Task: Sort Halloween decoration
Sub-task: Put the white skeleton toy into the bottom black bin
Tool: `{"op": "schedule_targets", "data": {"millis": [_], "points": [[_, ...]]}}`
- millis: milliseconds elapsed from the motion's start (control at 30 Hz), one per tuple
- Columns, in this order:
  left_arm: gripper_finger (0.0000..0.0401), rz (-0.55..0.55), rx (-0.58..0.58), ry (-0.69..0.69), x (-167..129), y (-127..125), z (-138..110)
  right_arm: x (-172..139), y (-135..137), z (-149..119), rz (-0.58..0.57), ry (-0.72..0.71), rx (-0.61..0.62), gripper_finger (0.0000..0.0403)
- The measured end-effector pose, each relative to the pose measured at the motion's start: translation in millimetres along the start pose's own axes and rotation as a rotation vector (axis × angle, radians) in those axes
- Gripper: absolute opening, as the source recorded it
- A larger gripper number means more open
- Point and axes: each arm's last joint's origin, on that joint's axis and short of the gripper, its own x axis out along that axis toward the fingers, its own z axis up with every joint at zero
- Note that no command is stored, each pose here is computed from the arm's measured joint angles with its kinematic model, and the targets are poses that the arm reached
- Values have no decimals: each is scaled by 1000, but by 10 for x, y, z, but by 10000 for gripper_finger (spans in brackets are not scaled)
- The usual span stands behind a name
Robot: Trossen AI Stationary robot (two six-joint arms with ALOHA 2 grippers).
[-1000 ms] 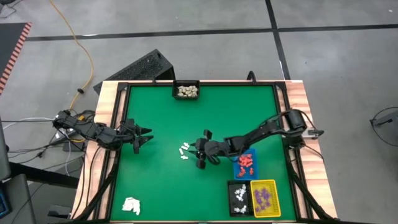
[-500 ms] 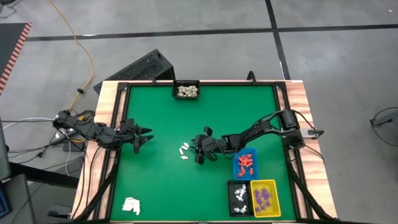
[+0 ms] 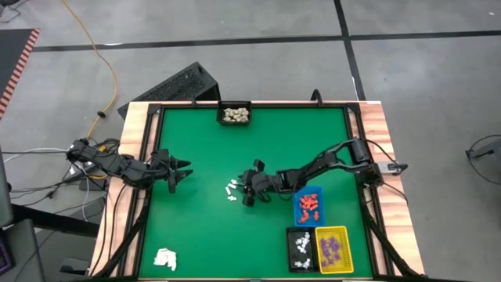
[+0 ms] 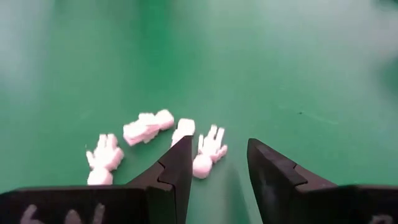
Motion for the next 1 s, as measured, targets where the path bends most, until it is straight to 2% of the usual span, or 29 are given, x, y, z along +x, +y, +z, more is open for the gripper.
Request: {"op": "schedule_targets", "data": {"millis": [1000], "points": [[189,1,-1,-3,0,-1,2,36,-23,4,-30,-31,14,152]]}}
